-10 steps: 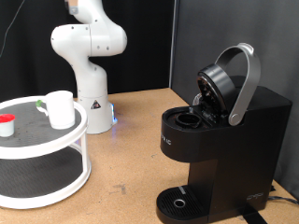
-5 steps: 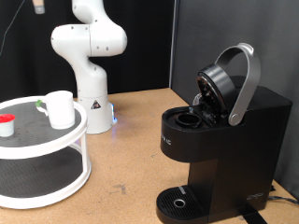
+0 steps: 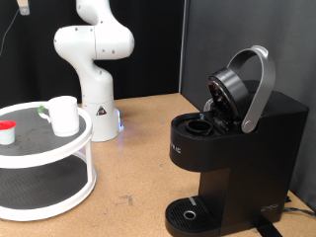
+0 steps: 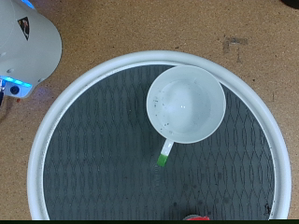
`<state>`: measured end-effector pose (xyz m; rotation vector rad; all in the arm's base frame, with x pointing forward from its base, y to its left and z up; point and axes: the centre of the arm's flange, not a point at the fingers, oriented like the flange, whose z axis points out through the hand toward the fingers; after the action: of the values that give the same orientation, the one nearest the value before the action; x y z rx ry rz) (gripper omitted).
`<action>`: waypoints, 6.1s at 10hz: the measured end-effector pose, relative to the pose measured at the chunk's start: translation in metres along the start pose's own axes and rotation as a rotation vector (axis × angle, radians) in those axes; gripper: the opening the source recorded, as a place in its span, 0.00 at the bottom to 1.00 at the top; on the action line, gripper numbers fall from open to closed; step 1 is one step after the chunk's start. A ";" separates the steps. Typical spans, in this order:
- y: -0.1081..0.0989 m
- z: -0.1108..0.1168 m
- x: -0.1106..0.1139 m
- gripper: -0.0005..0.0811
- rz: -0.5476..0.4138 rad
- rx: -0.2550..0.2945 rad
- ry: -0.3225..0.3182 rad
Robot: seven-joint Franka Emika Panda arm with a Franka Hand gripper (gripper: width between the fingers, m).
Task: Make a cup of coffee with the keurig machine
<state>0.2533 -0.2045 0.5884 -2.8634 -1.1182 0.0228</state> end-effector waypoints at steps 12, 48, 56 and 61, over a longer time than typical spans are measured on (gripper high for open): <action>0.050 0.124 -0.009 1.00 0.063 -0.093 -0.026; 0.087 0.254 -0.023 0.58 0.053 -0.139 -0.020; 0.087 0.207 -0.009 0.57 0.089 -0.060 0.064; 0.080 0.191 0.014 0.57 0.181 0.029 0.190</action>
<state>0.3102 -0.2424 0.3924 -2.8575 -0.8169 -0.2171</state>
